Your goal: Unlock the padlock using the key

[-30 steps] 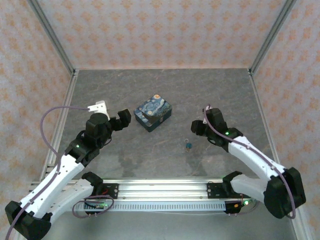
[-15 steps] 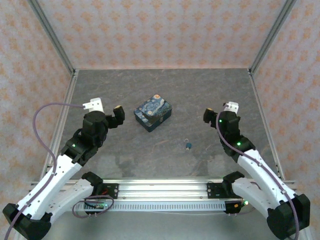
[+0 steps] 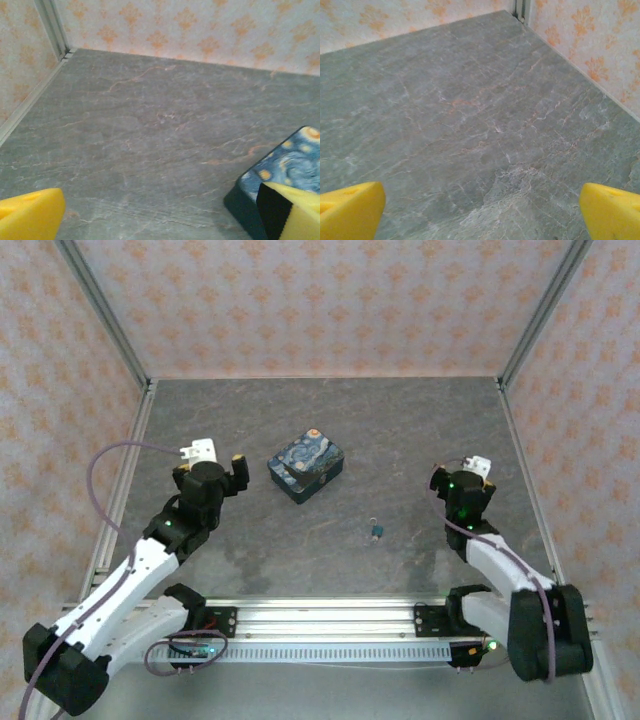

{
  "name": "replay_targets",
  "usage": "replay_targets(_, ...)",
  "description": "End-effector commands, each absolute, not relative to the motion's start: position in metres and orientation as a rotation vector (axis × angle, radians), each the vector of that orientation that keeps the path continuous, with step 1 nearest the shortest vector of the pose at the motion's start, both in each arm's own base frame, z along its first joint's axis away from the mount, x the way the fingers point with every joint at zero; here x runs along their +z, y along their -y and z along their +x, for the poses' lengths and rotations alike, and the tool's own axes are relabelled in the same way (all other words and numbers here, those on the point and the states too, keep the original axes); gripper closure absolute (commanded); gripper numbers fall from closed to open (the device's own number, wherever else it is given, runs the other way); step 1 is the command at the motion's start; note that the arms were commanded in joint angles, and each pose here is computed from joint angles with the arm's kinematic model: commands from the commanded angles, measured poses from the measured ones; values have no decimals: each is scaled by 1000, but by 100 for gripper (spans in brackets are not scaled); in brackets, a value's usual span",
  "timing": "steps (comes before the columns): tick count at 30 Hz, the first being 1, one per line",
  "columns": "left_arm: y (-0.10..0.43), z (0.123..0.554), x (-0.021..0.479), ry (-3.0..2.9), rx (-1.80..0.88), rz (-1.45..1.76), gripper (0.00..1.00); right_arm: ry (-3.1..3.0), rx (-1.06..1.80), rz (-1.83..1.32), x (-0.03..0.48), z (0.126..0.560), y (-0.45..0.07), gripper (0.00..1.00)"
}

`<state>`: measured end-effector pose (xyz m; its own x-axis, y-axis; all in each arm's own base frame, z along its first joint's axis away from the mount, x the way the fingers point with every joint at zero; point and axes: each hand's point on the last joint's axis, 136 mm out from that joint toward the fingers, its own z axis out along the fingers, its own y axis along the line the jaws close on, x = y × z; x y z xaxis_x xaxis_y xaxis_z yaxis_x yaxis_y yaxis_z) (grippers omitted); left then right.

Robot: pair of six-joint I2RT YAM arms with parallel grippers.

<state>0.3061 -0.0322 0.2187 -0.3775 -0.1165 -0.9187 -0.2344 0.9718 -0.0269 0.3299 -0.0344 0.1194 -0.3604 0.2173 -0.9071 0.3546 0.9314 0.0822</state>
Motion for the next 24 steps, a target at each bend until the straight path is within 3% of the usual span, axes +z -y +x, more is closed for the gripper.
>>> replay_targets(1,17,317,219,-1912,257,-236,0,-1833,-67,378,134,351,30,1)
replay_targets(11,-7,343,177,-1948,408,-228,0,-1864,-41,235,115,377,18,1)
replay_targets(24,-16,367,136,-1926,368,-224,0,-1963,-31,267,87,395,25,1)
